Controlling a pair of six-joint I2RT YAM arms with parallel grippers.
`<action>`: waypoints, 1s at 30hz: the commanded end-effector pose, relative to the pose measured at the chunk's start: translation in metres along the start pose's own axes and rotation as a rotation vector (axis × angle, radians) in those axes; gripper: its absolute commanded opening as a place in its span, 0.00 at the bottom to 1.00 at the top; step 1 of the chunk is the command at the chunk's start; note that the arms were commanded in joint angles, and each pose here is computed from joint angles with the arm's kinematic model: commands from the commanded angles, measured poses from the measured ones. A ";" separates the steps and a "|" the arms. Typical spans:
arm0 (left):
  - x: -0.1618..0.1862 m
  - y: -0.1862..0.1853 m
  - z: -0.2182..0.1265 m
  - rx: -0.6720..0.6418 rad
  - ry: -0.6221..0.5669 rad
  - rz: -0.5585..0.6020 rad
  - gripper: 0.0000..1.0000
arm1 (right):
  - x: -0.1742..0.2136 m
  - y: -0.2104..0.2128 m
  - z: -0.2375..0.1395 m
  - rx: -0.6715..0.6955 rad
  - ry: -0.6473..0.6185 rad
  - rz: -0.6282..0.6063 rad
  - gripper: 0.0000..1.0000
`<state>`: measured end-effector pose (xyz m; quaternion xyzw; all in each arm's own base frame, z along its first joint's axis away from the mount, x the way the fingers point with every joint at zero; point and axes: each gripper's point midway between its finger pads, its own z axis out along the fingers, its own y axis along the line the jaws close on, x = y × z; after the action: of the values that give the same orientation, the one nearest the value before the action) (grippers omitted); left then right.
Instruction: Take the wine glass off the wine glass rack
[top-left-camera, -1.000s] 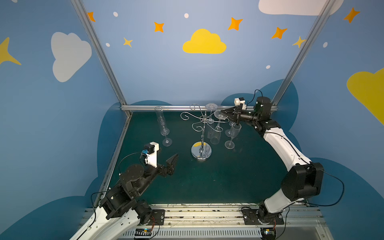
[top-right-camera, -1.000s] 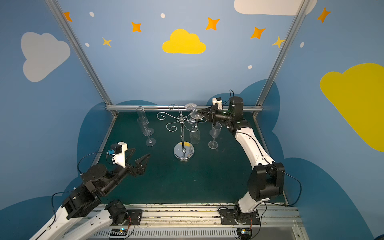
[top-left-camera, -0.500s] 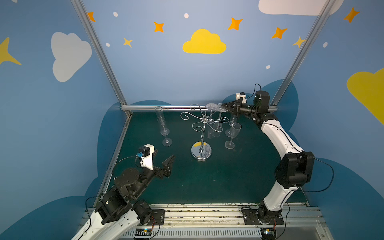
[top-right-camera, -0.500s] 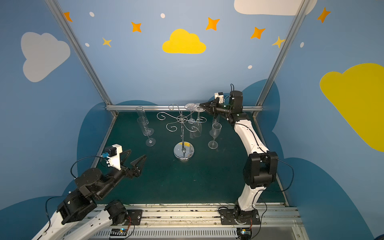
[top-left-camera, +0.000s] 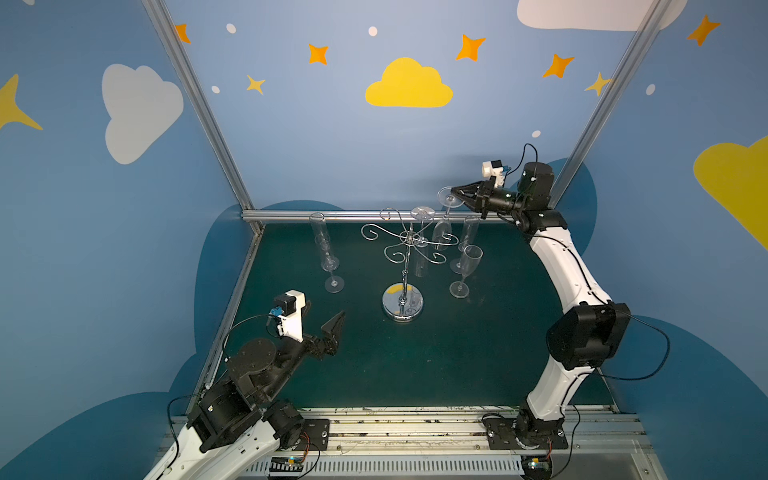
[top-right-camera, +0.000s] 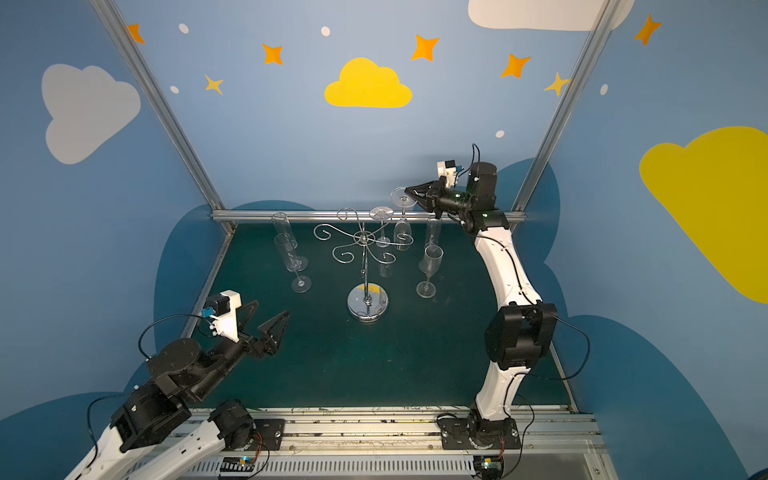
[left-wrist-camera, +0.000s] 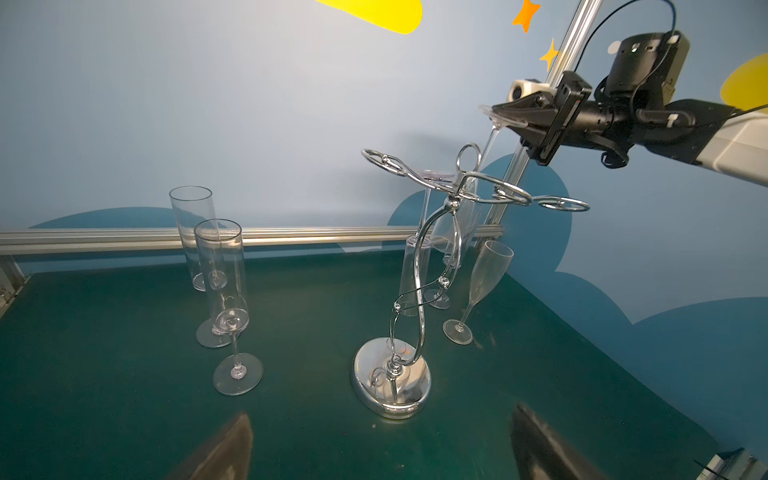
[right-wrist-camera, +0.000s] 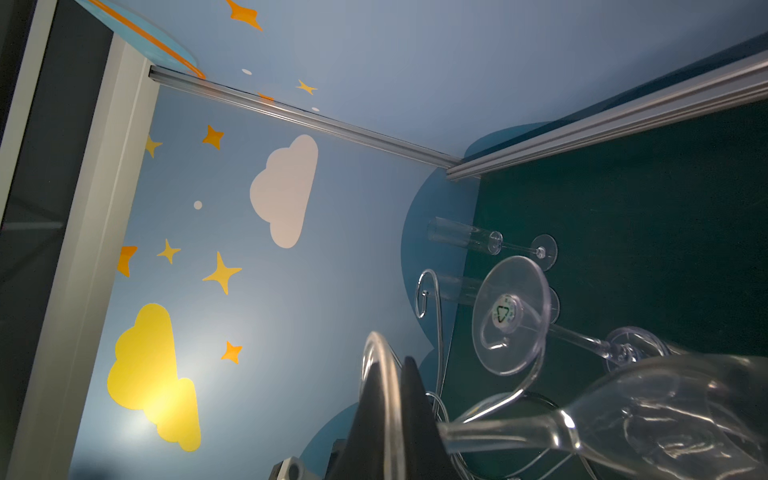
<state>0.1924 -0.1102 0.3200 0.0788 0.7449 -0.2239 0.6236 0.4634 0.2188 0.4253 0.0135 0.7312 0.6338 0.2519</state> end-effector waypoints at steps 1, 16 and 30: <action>-0.006 0.003 -0.004 -0.011 -0.020 0.003 0.95 | -0.004 0.026 -0.006 -0.032 -0.003 -0.124 0.00; -0.014 -0.007 0.004 0.015 -0.010 -0.003 0.96 | 0.038 0.116 -0.056 0.058 -0.198 -0.787 0.00; -0.075 -0.081 0.030 0.281 0.026 -0.139 0.96 | 0.180 0.170 -0.076 -0.033 -0.260 -1.612 0.00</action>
<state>0.2092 -0.1692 0.3782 0.1104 0.7413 -0.3135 0.5831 0.2347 0.2463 0.5143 -0.4089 0.5337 0.3436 0.6557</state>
